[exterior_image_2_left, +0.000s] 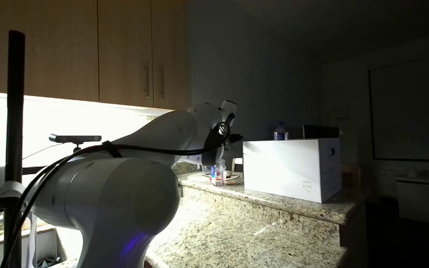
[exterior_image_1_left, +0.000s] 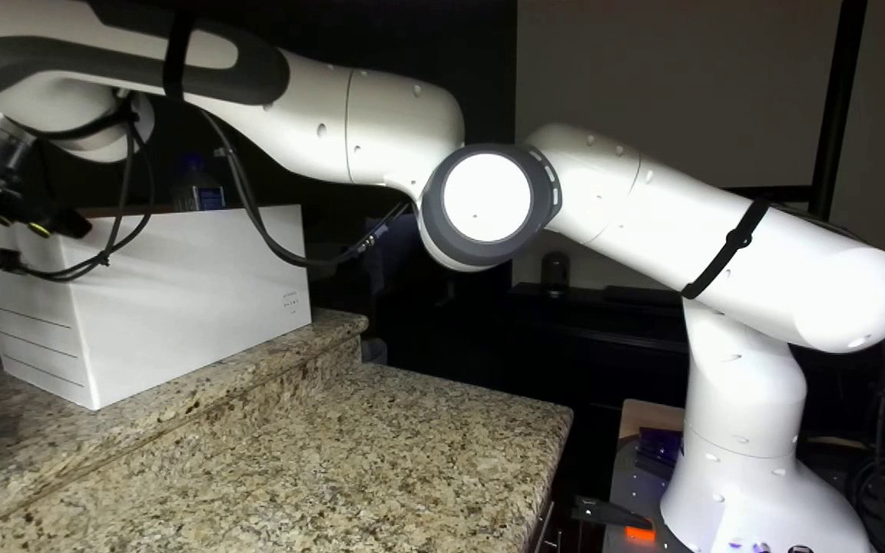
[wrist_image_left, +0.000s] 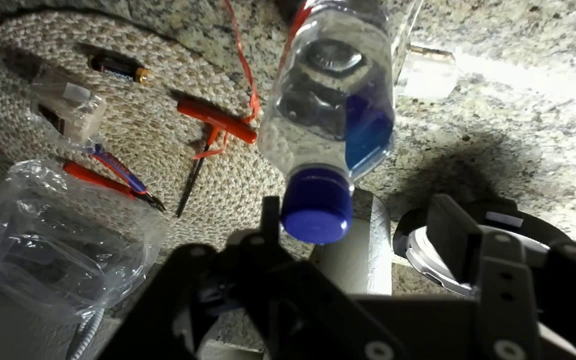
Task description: Remove the bottle from the box
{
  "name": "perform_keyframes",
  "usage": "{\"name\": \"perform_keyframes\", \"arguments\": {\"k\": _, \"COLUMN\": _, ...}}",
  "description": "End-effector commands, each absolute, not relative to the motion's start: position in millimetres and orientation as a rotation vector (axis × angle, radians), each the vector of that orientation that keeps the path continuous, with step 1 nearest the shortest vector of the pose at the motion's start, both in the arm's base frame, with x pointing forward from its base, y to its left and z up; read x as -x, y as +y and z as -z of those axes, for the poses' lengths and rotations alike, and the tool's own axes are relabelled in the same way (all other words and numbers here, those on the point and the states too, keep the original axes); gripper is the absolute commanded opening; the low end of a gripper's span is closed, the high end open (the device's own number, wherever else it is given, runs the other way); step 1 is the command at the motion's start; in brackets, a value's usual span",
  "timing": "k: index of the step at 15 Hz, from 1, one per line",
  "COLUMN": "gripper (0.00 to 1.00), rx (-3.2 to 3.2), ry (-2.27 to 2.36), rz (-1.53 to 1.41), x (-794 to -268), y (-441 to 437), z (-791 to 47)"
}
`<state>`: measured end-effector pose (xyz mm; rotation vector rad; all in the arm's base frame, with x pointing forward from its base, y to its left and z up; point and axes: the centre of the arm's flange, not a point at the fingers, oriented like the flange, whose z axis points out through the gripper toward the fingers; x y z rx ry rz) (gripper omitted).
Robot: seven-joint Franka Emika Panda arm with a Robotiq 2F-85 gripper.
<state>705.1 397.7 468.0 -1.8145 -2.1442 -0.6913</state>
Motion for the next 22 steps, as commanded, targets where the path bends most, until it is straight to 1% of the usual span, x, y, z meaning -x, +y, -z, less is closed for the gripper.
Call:
{"name": "perform_keyframes", "arguments": {"k": 1, "gripper": 1.0, "rx": 1.799, "ry": -2.141, "rz": 0.724, "x": -675.7, "y": 386.0, "z": -469.3}}
{"name": "perform_keyframes", "arguments": {"k": 6, "gripper": 1.0, "rx": 1.841, "ry": -2.208, "rz": 0.75, "x": -674.1, "y": 388.0, "z": -498.6}}
{"name": "perform_keyframes", "arguments": {"k": 13, "gripper": 1.0, "rx": 1.965, "ry": -2.321, "rz": 0.812, "x": -658.1, "y": 375.9, "z": -592.2}}
{"name": "perform_keyframes", "arguments": {"k": 16, "gripper": 1.0, "rx": 2.076, "ry": -2.332, "rz": 0.819, "x": -651.0, "y": 356.2, "z": -636.3}}
{"name": "perform_keyframes", "arguments": {"k": 22, "gripper": 1.0, "rx": 2.423, "ry": -2.171, "rz": 0.687, "x": -634.9, "y": 285.0, "z": -698.4}}
